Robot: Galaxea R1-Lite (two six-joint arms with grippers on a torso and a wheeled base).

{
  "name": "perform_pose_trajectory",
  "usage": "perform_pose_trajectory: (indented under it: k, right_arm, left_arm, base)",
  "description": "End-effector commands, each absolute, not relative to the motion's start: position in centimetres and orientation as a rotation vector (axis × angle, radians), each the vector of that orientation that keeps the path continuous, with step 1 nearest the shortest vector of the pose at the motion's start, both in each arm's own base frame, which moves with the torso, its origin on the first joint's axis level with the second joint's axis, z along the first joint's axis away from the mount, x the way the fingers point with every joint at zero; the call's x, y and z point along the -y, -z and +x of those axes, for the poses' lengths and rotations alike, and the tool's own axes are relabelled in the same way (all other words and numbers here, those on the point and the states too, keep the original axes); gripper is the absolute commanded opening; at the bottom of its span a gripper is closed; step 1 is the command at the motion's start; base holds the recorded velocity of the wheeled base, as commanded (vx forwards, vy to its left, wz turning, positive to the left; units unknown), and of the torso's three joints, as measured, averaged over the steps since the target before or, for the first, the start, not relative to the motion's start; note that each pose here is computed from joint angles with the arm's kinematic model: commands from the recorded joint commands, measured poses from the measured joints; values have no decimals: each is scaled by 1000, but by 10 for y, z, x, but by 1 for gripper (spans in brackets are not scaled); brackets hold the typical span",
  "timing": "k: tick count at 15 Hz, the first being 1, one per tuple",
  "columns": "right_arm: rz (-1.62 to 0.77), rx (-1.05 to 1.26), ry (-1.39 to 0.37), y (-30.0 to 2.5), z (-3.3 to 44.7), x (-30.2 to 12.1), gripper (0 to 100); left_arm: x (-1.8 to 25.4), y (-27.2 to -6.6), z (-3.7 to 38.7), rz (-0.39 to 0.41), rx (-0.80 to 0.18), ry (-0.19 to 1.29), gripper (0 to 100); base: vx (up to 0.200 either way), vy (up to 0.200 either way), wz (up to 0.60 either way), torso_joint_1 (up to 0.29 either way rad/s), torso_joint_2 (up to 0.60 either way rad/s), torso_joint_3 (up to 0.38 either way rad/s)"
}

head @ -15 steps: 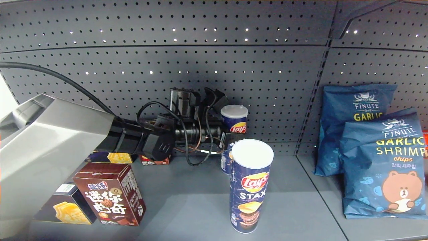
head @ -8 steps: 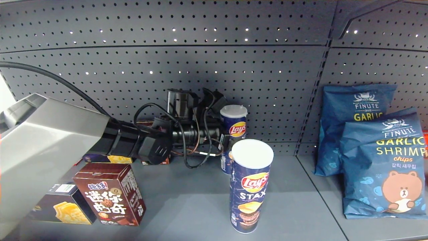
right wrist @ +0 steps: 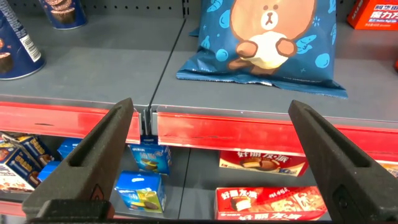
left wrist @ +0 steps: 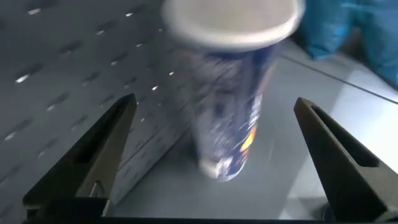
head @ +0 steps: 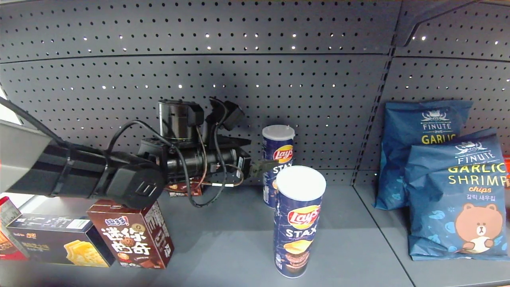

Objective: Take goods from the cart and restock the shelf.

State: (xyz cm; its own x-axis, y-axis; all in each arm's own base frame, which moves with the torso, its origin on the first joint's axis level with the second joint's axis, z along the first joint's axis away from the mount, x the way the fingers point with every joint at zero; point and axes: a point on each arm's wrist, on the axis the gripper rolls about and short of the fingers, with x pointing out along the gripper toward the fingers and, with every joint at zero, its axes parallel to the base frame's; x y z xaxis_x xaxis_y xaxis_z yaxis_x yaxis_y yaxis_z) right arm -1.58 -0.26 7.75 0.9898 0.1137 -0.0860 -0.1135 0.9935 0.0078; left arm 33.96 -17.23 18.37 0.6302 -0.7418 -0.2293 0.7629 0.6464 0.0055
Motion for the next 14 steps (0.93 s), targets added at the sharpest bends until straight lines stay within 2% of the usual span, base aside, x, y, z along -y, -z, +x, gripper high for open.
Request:
perform_pose_trajectory:
  k: [1,4,9,14]
  right_arm:
    - [4,-88,-115,-78,-16,3,100]
    - [2,-88,-115,-78,-16,3,100]
    - [2,-88,-115,-78,-16,3,100]
    - [2,-88,-115,-78,-16,3,100]
  left_arm:
    - [159,-197,325,93,-202,820,100]
    - [156,-184,318,98,-260,751,100]
    - [160,-166,314,210,-336,609,100]
    - [176,-148,324,235,-376,595,100]
  base:
    - [0,0,0,0,0,0]
    - [0,0,0,0,0,0]
    - [0,0,0,0,0,0]
    - [0,0,0,0,0,0]
